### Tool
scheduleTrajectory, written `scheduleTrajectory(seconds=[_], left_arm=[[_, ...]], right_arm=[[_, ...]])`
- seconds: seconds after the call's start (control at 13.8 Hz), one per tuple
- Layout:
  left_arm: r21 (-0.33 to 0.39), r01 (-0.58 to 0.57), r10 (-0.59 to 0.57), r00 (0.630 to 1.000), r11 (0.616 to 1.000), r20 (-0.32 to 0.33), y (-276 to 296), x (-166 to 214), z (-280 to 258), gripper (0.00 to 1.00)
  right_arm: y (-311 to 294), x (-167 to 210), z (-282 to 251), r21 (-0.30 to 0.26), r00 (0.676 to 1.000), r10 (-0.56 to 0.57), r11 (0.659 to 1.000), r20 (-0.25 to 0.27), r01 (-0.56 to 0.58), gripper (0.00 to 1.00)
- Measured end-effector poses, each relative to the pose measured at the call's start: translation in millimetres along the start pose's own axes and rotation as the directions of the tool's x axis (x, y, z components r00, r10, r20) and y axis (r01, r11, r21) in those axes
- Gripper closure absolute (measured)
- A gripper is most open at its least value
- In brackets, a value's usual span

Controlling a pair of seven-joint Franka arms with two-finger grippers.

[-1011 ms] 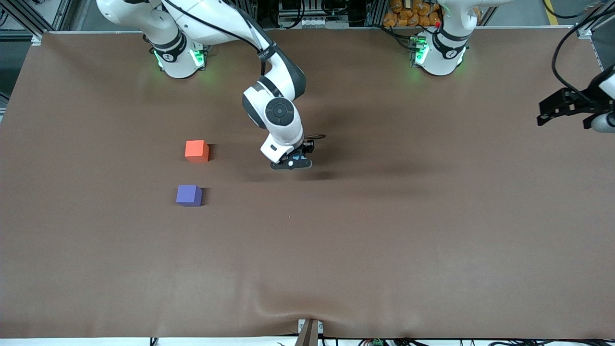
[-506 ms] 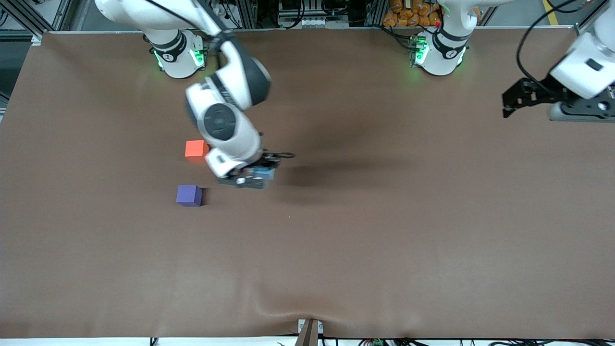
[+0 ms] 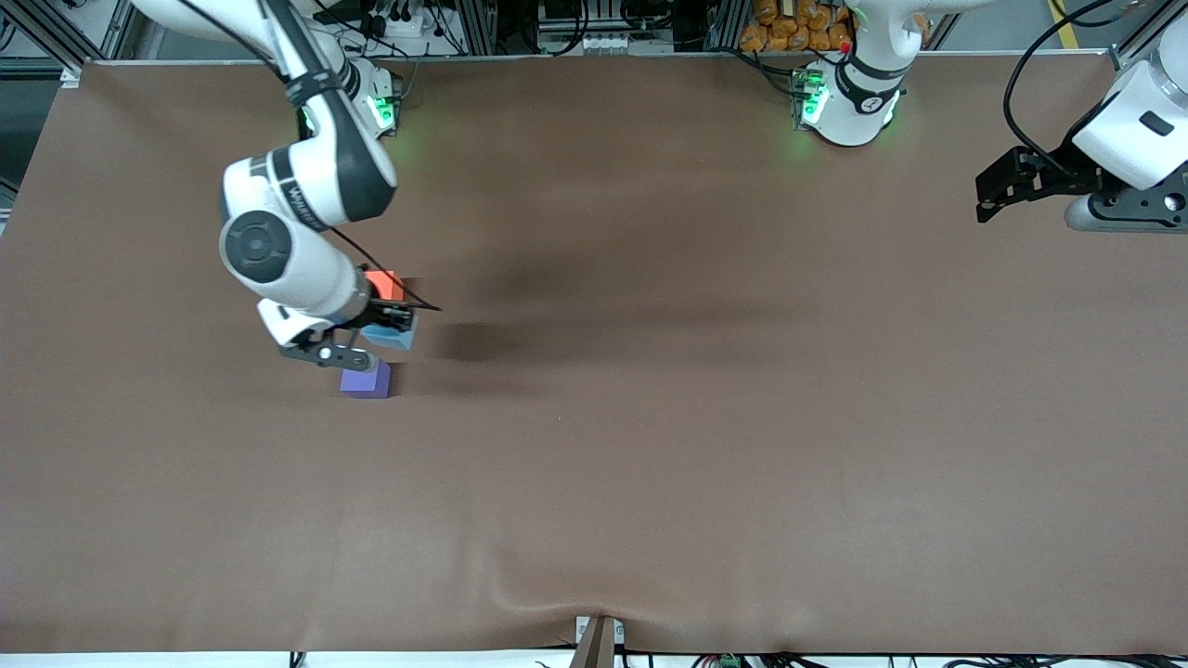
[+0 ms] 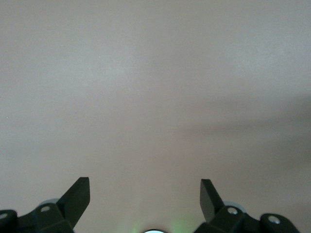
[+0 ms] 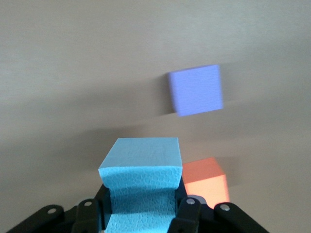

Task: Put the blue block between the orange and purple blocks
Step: 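Carry the blue block with the right gripper toward the orange block, then lower the blue block between the orange and purple blocks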

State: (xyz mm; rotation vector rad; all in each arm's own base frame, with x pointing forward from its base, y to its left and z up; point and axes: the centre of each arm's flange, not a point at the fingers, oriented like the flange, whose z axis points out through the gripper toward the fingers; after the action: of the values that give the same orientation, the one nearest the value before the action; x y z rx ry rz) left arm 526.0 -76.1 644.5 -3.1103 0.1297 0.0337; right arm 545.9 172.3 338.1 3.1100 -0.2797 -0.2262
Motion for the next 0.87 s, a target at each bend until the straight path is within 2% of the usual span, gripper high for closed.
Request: scheduleTrajectory(seconds=[0.36, 0.87], left_arm=[[0.0, -0.01, 0.01, 1.0, 1.0, -0.003, 7, -1, -1, 0.0], [-0.002, -0.003, 0.003, 1.0, 1.0, -0.001, -1, -1, -1, 0.0]], right_arm=[[64, 4, 32, 0.011, 1.0, -0.014, 1.0, 0.004, 0.014, 0.48], [72, 4, 46, 0.012, 0.995, -0.098, 0.995, 0.006, 0.098, 0.48]])
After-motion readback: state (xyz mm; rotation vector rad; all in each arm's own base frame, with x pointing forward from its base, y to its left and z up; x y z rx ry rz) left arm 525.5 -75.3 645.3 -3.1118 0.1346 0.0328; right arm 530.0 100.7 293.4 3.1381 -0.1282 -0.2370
